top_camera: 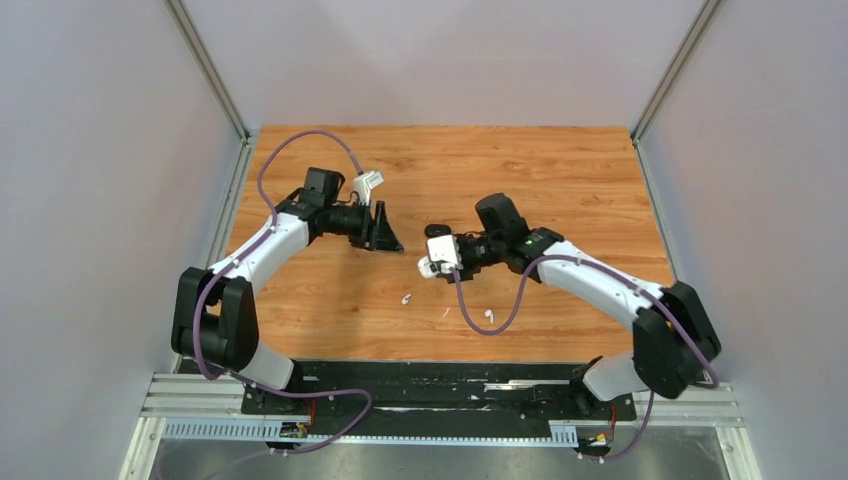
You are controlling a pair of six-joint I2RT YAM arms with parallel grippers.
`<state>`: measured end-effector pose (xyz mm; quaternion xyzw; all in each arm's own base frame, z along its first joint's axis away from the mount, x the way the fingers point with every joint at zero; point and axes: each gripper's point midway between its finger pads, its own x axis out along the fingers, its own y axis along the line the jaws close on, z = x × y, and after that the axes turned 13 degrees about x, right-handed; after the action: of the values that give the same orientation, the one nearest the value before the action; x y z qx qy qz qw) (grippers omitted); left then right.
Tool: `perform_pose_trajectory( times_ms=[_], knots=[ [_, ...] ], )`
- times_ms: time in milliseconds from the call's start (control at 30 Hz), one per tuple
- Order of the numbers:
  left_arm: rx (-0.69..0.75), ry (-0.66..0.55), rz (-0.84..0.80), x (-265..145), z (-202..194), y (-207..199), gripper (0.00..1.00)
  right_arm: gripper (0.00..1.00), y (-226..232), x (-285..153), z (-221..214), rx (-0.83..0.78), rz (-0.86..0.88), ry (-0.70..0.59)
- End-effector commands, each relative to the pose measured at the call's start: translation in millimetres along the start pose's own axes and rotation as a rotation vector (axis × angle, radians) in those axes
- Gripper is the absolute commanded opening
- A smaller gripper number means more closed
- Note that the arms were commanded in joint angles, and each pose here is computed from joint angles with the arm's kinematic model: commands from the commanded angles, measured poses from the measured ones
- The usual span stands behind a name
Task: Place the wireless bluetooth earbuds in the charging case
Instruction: Pick up the charging case at the center of the board.
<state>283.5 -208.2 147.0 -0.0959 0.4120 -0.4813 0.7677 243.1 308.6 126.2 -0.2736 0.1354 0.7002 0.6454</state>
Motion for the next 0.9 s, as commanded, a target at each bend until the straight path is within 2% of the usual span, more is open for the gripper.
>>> perform_pose_trajectory(
  times_ms=[0, 100, 267, 533, 767, 867],
  knots=[
    [0.253, -0.187, -0.183, -1.1, 51.5, -54.4, 0.65, 0.00, -39.6, -34.7, 49.1, -0.076, -0.271, -0.110],
    [0.264, -0.257, -0.239, -1.1, 71.4, -69.5, 0.67, 0.00, -65.8, -53.5, 65.2, -0.052, -0.427, -0.134],
    [0.376, -0.377, -0.310, -7.7, 97.5, -90.3, 0.69, 0.00, -92.1, -67.8, 77.0, 0.028, -0.565, -0.125],
    [0.365, -0.397, -0.352, 0.8, 115.2, -92.4, 0.66, 0.00, -101.0, -83.2, 112.9, 0.019, -0.661, -0.221],
    [0.322, -0.398, -0.326, 8.0, 117.1, -82.7, 0.68, 0.00, -101.6, -89.5, 124.4, 0.013, -0.683, -0.258],
    [0.328, -0.409, -0.350, 7.3, 118.5, -86.3, 0.64, 0.00, -100.5, -88.8, 123.5, 0.013, -0.682, -0.255]
  ],
)
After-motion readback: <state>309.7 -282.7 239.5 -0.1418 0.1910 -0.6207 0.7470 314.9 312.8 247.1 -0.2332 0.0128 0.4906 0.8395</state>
